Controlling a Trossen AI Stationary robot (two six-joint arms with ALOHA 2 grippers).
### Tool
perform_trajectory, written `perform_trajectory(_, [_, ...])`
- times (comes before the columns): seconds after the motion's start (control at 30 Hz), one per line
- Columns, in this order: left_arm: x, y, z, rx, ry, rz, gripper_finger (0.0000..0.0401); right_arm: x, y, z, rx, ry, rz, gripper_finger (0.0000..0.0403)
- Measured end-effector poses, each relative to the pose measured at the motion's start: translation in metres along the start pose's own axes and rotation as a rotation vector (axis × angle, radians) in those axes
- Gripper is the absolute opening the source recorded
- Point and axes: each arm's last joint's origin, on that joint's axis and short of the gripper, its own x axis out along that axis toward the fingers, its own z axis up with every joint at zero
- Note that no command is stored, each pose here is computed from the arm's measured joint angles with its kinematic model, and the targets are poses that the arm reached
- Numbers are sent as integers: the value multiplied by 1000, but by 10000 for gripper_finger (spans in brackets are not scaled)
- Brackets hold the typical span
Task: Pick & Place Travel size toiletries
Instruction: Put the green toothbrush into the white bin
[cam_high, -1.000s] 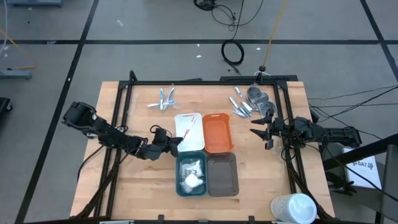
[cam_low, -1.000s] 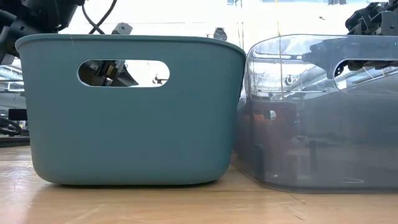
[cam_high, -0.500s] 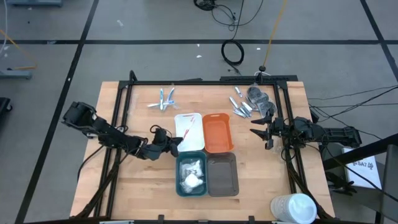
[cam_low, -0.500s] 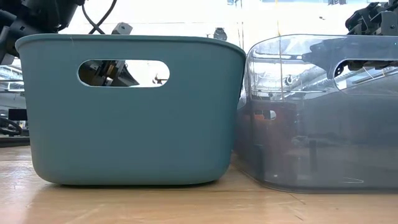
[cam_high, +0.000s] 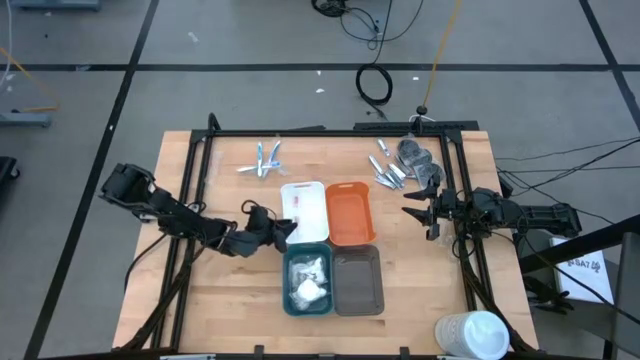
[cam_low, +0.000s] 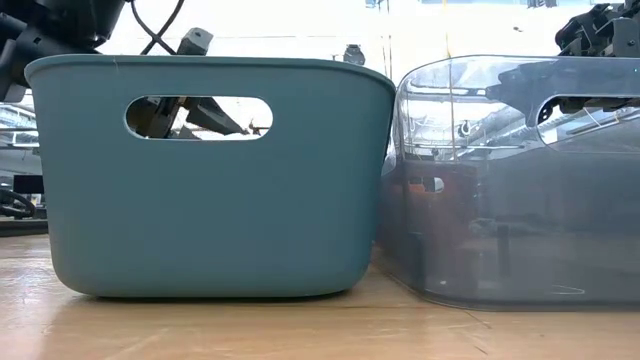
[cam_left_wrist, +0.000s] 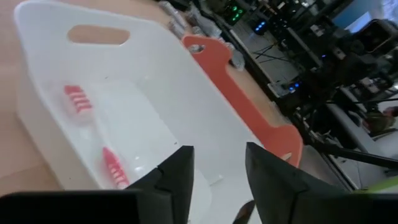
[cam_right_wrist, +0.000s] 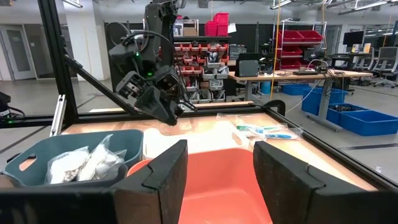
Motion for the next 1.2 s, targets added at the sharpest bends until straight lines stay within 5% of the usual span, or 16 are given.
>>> perform_trajectory(0.27, [-1, -10, 9, 61, -54, -72, 179, 0, 0, 0, 0, 0, 0, 175])
perform_trajectory(0.57, [-18, -30, 59, 277, -218, -164, 184, 0, 0, 0, 0, 0, 0, 172])
perform_trajectory(0.7, [-28, -25, 83, 371, -286, -49, 184, 0, 0, 0, 0, 0, 0, 174])
perform_trajectory(0.9, [-38, 9, 108, 451, -312, 307, 184, 0, 0, 0, 0, 0, 0, 175])
perform_trajectory(1.2, [-48, 78, 128, 186, -51, 627, 184, 0, 0, 0, 0, 0, 0, 174])
